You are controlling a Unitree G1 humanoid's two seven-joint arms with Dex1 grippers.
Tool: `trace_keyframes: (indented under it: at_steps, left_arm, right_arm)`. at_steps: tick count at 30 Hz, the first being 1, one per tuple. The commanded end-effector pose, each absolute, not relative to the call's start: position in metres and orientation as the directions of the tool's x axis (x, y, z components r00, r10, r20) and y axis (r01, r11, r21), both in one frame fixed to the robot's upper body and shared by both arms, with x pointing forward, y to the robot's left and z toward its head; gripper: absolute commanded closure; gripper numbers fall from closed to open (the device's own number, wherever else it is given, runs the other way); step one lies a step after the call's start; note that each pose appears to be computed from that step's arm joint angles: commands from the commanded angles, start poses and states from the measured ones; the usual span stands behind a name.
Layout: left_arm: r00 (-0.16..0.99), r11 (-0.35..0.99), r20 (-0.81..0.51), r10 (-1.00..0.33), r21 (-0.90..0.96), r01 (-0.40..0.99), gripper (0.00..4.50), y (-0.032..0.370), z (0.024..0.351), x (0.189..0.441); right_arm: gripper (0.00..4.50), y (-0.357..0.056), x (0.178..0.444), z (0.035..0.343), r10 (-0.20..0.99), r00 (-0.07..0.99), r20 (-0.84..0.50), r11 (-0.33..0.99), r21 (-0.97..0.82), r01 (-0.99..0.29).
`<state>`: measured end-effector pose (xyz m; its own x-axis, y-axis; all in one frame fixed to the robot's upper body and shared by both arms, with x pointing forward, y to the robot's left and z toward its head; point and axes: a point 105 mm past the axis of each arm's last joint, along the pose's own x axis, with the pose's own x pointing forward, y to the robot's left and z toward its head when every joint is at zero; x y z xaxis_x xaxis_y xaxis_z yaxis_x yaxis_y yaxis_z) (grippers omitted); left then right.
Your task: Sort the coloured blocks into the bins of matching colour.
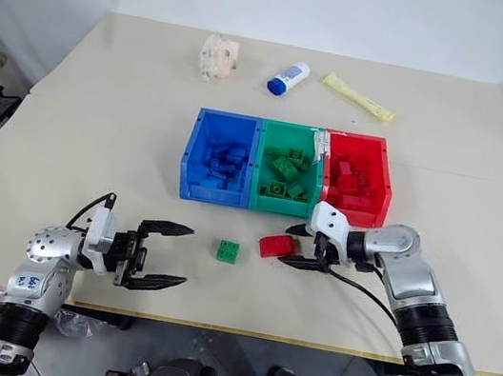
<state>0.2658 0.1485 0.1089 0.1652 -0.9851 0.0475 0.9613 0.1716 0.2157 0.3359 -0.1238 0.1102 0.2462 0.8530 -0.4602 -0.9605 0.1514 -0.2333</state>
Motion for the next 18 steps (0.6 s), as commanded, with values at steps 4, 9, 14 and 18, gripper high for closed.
trace_keyframes:
  at_steps: [4, 9, 14, 18]
  left_arm:
    - [0.174, 0.185, 0.066, -0.982, 0.240, 0.953, 0.00, 0.152, 0.117, 0.267]
    - [0.165, 0.177, 0.068, -0.984, 0.238, 0.955, 0.00, 0.150, 0.117, 0.270]
    - [0.144, 0.155, 0.063, -0.988, 0.232, 0.960, 0.00, 0.148, 0.118, 0.273]
    - [0.125, 0.135, 0.061, -0.990, 0.235, 0.962, 0.00, 0.146, 0.119, 0.279]
  right_arm:
    - [3.07, -0.123, 0.326, 0.119, 0.870, 0.267, -0.414, 0.167, -0.261, -0.951]
    - [3.07, -0.133, 0.311, 0.141, 0.895, 0.306, -0.324, 0.219, -0.276, -0.936]
    - [3.07, -0.158, 0.317, 0.186, 0.847, 0.506, -0.164, 0.437, -0.328, -0.837]
    - [3.07, -0.194, 0.337, 0.227, 0.721, 0.693, -0.005, 0.649, -0.348, -0.677]
